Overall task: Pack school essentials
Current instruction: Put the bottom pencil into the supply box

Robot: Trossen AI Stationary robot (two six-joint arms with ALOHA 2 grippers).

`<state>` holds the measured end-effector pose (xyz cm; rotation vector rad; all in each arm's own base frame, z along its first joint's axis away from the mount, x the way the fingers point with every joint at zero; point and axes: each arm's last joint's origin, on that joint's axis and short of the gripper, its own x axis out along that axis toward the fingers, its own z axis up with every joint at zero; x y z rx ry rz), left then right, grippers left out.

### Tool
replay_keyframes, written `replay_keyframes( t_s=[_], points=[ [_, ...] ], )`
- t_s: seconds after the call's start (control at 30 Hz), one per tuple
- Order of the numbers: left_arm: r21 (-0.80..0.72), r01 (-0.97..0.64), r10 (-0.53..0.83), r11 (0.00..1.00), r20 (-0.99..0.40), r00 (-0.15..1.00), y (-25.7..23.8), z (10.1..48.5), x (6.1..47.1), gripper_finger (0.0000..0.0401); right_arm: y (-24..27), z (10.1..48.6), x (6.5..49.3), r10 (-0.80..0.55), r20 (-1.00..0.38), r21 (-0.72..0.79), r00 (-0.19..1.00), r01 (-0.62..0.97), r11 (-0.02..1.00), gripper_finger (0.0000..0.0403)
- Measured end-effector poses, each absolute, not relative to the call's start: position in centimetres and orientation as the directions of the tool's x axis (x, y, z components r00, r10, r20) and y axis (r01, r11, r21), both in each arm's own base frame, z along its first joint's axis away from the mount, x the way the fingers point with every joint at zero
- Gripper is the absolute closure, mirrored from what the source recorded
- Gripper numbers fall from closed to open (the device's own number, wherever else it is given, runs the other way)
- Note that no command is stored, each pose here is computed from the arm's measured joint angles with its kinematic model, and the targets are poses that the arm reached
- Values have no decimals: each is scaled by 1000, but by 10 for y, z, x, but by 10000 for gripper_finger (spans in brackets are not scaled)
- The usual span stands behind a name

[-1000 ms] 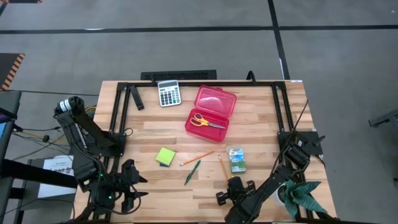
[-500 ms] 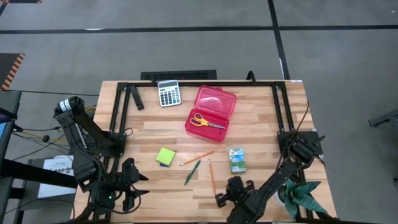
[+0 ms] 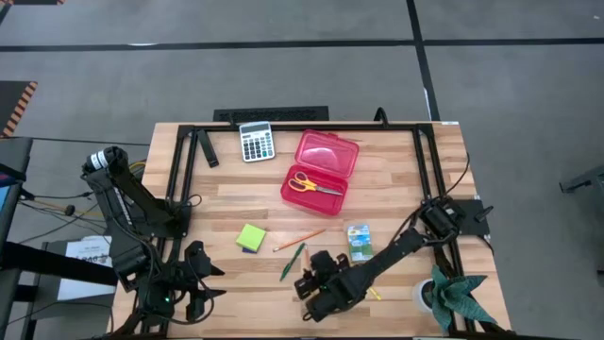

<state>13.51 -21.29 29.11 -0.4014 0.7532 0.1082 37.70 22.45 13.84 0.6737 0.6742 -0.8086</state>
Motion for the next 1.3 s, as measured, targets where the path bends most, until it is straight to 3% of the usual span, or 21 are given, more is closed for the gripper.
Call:
replay_keyframes(
  t_s=[0.23, 0.6, 0.7, 0.87, 0.93, 1.13, 1.3],
  points=[
    [-316, -239, -46, 918, -684, 728, -213, 291, 135, 173, 227, 136, 389, -404, -699, 288, 590, 750, 595, 194],
    [-314, -245, -41, 917, -685, 727, -213, 291, 135, 173, 236, 99, 386, -412, -727, 255, 549, 774, 580, 218],
    [-319, -251, -40, 914, -686, 726, -212, 291, 135, 173, 241, 92, 381, -425, -728, 238, 538, 780, 579, 255],
    [-323, -256, -39, 911, -686, 727, -212, 291, 135, 173, 245, 94, 372, -440, -738, 222, 512, 800, 558, 367],
    [-323, -256, -39, 911, -686, 726, -212, 291, 135, 173, 247, 104, 367, -435, -739, 216, 515, 792, 571, 390],
    [-325, -257, -39, 910, -686, 726, -212, 291, 135, 173, 260, 171, 326, -425, -739, 234, 522, 791, 565, 330],
    [-322, -260, -31, 910, -678, 734, -212, 291, 135, 173, 280, 177, 274, -486, -750, 214, 449, 860, 464, 266]
  ],
)
